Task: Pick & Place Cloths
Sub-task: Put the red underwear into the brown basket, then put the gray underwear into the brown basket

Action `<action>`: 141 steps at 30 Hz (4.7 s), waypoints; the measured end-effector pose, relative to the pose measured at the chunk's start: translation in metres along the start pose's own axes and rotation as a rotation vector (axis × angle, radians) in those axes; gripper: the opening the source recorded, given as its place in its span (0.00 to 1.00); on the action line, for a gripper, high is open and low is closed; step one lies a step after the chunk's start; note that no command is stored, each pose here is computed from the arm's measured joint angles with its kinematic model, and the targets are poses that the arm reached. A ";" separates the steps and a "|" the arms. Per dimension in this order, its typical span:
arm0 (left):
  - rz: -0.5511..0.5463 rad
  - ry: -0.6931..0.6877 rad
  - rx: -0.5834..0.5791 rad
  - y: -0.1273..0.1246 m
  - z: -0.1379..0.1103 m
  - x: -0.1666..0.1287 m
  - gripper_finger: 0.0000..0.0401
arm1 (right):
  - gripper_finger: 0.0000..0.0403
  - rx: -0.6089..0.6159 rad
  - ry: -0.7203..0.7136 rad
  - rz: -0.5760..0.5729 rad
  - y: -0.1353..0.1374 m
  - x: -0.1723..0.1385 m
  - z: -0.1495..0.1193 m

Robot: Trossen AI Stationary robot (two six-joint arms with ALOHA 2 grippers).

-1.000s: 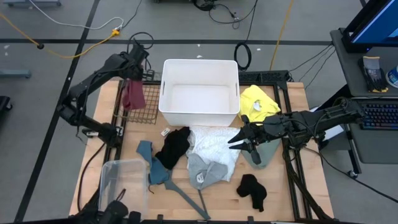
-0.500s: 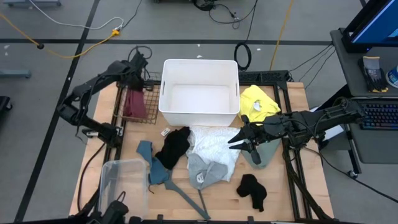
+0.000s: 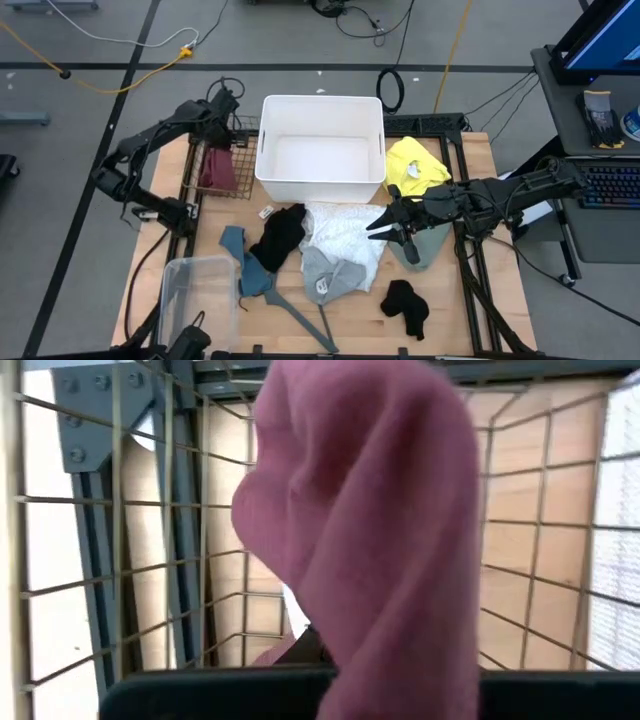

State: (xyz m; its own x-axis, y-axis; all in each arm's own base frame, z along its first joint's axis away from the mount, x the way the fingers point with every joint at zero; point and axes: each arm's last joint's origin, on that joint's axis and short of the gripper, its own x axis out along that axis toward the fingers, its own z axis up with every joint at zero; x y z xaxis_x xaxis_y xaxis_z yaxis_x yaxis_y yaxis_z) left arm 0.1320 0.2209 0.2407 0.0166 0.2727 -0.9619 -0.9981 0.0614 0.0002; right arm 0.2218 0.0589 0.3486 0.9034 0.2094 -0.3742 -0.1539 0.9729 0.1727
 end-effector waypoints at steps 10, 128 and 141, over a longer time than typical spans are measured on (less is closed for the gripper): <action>-0.005 -0.003 -0.046 -0.003 -0.001 0.000 0.00 | 0.21 -0.003 0.000 0.000 0.000 0.000 0.000; -0.275 -0.068 -0.512 0.013 -0.024 -0.033 0.45 | 0.21 0.022 0.007 0.044 0.002 0.000 0.000; -0.639 -0.401 -0.344 0.019 -0.047 -0.105 0.11 | 0.21 0.022 0.007 0.038 0.002 0.000 0.000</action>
State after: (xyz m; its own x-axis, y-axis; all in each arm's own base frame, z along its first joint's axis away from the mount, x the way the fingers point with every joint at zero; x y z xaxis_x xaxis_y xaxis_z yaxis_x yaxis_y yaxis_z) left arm 0.1087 0.1480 0.3293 0.5416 0.6103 -0.5781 -0.7504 0.0412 -0.6596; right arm 0.2214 0.0605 0.3488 0.8943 0.2471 -0.3731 -0.1792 0.9617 0.2072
